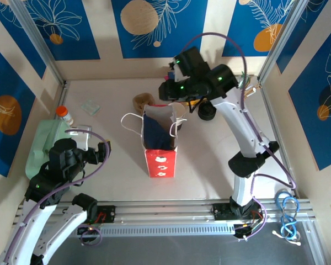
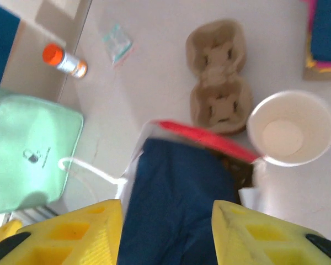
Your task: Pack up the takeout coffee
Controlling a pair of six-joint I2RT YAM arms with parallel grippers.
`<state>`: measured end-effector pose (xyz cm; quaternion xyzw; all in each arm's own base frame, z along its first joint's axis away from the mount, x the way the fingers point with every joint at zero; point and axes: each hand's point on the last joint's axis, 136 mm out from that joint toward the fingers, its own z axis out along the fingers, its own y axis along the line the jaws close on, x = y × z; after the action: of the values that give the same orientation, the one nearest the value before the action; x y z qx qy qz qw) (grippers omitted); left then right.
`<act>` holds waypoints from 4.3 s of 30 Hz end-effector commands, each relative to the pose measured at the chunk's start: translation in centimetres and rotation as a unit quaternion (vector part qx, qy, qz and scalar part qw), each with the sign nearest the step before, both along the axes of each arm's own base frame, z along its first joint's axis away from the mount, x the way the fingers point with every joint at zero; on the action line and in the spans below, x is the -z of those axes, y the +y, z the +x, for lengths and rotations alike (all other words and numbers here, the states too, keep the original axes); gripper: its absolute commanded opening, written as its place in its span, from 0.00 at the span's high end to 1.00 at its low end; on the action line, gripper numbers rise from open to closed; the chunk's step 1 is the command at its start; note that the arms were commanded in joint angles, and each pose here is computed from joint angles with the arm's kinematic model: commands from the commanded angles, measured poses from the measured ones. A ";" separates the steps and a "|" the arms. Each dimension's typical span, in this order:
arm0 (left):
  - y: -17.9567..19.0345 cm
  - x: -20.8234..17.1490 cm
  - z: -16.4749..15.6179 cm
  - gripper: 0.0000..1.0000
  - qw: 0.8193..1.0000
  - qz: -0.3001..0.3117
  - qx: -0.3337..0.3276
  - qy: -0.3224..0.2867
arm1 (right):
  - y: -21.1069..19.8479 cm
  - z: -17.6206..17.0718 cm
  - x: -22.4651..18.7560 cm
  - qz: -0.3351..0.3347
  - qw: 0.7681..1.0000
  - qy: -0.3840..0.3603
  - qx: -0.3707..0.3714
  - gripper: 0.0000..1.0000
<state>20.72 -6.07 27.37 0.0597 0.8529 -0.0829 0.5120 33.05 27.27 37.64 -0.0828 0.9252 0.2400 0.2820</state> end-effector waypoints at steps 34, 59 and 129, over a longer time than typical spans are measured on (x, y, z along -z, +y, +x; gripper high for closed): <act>1.0 0.8 0.6 0.07 0.999 0.027 -0.025 0.010 | -12.0 28.8 23.9 -0.129 0.977 -0.020 0.171 0.24; 1.1 0.5 0.5 0.07 0.999 0.025 -0.027 0.004 | -11.9 29.5 30.4 -0.128 0.978 0.024 0.162 0.48; -6.2 -5.9 -0.2 0.05 0.979 -0.156 0.130 -0.035 | 2.2 -5.2 -5.8 0.335 0.915 0.207 -0.085 0.98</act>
<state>20.26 -11.78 32.16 0.0930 0.8116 -0.2576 0.5161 30.08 28.61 43.08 -0.0046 0.8183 0.5697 0.0761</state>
